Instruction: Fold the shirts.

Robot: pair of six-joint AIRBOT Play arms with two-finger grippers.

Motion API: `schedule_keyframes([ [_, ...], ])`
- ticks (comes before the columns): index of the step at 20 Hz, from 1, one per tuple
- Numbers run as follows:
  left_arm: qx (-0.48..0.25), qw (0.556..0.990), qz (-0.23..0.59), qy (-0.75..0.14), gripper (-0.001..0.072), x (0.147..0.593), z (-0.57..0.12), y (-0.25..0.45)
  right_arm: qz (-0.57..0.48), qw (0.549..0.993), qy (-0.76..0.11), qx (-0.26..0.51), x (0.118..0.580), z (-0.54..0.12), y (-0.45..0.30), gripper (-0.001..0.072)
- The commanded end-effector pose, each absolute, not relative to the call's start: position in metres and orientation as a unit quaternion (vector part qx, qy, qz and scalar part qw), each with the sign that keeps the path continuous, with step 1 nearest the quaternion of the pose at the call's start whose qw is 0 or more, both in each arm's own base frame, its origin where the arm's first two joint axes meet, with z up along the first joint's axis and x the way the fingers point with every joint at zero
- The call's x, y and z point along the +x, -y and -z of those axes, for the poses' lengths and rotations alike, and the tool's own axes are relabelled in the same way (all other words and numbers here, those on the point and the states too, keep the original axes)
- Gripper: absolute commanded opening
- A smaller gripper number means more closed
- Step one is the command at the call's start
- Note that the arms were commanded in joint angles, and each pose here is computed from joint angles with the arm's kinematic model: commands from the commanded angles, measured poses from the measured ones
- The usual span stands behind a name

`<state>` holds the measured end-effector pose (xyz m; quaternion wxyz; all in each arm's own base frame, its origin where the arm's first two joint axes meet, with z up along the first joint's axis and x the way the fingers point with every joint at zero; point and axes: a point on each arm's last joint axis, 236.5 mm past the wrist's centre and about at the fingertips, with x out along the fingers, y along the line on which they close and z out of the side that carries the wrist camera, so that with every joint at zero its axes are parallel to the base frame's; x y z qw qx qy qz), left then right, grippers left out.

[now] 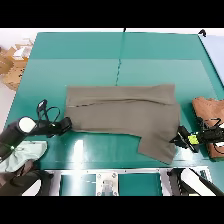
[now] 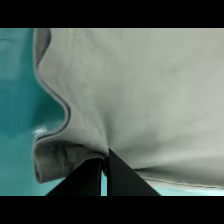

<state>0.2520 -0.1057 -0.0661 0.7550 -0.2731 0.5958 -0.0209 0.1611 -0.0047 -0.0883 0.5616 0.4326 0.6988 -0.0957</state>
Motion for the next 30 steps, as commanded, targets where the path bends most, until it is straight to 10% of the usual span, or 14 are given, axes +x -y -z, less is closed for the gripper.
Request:
schedule_keyframes([
  [1,-0.172,0.764,-0.014,-0.622,0.0022,0.248,0.051,0.068,0.109,0.552,-0.713,0.419,0.147,0.081,0.007,0.0024],
  [12,-0.188,0.817,0.051,-0.543,0.0022,0.344,0.000,0.096,0.002,0.701,-0.557,0.445,0.305,-0.010,0.006,0.0024],
  [24,-0.202,0.813,0.036,-0.545,0.0048,0.485,0.063,0.111,0.000,0.706,-0.562,0.431,0.446,0.062,0.028,0.0036],
  [26,-0.178,0.835,0.034,-0.520,0.0720,0.501,0.047,0.102,-0.007,0.713,-0.557,0.425,0.451,0.057,0.039,0.0206],
  [30,-0.049,0.865,0.003,-0.499,0.0720,0.523,-0.007,0.059,-0.036,0.736,-0.543,0.402,0.445,0.021,0.088,0.0458],
])
